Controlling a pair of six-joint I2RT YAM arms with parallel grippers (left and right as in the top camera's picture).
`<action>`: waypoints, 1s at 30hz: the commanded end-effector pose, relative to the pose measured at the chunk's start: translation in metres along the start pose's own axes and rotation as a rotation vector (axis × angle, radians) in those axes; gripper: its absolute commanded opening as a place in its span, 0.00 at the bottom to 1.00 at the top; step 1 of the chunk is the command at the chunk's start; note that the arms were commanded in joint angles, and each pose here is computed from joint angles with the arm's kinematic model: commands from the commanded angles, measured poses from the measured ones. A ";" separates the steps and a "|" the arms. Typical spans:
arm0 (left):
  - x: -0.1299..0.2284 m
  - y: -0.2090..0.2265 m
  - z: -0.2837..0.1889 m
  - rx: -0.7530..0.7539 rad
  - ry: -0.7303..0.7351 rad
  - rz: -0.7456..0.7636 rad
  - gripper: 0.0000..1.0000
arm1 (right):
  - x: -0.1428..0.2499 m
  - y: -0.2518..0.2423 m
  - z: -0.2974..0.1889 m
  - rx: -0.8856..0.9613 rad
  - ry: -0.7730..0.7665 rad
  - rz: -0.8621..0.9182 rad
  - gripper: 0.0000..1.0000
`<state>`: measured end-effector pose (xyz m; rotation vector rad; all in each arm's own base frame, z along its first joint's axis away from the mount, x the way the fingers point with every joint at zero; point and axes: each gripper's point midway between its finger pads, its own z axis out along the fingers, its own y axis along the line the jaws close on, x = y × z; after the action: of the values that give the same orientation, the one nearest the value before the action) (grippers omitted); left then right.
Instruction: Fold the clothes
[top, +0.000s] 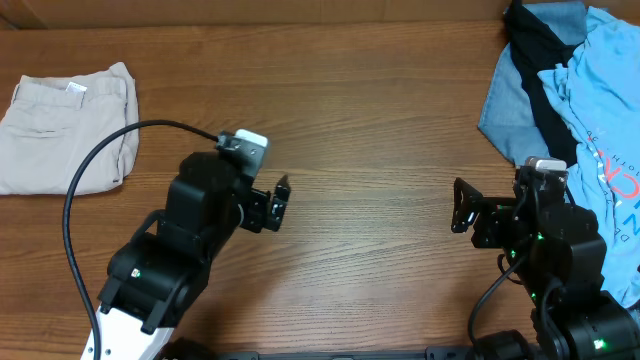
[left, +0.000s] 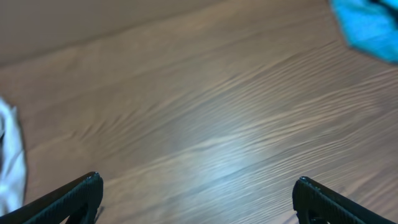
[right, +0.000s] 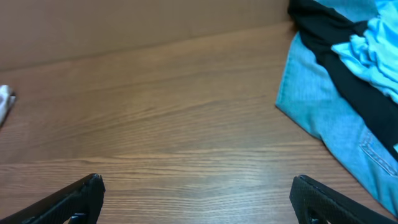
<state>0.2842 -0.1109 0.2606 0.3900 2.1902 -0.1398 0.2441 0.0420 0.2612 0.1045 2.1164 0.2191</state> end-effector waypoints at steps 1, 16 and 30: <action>0.011 0.022 0.003 -0.056 0.027 -0.014 1.00 | 0.007 -0.006 0.002 0.033 0.023 0.001 1.00; 0.024 0.112 -0.035 -0.195 -0.029 -0.276 1.00 | 0.031 -0.013 0.001 0.061 0.123 -0.008 1.00; 0.041 0.121 -0.009 -0.194 0.076 -0.310 1.00 | 0.031 -0.013 0.001 0.061 0.123 -0.008 1.00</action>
<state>0.2916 0.0159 0.2436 -0.0474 2.2862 -0.0580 0.2283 0.0356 0.2325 0.1122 2.2490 0.1666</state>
